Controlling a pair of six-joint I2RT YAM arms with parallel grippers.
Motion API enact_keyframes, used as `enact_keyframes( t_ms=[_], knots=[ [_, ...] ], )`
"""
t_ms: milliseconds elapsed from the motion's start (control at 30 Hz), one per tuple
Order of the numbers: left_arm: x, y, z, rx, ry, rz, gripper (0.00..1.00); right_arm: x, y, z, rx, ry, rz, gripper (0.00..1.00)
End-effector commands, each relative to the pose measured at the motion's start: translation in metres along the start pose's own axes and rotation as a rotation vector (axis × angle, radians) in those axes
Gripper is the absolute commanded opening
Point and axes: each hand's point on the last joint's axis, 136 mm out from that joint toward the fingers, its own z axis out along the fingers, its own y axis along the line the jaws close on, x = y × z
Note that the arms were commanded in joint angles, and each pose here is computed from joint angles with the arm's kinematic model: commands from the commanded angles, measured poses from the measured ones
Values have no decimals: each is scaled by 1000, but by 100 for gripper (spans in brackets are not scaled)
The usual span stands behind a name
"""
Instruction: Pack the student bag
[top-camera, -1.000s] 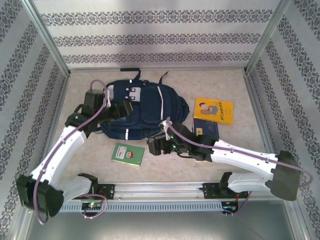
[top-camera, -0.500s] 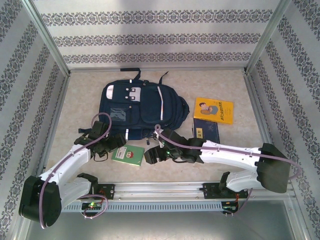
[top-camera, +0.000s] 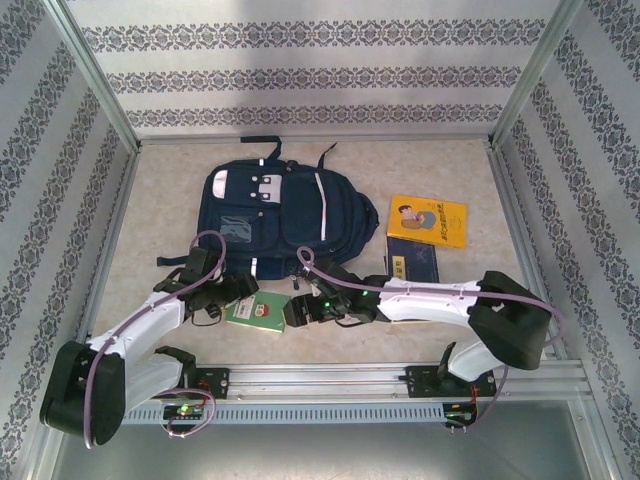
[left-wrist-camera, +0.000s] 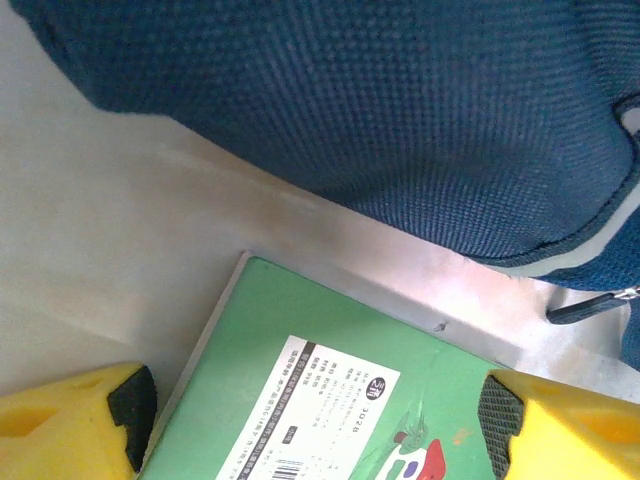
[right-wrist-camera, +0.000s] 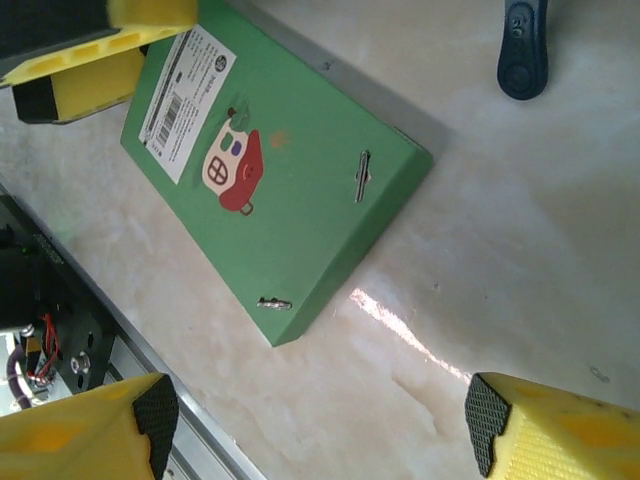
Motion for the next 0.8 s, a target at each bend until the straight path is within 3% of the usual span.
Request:
enact_keyframes(
  t_ms=[0, 233, 500, 767],
  knots=[
    [30, -20, 2, 138, 125, -15, 85, 1, 1, 7, -42, 21, 27, 76],
    [51, -39, 1, 221, 207, 22, 77, -5, -19, 22, -116, 35, 186, 73],
    [68, -47, 3, 233, 244, 95, 70, -2, -37, 29, -102, 46, 267, 71],
    [75, -49, 10, 213, 262, 130, 64, -6, -10, 15, -261, 54, 294, 70]
  ],
)
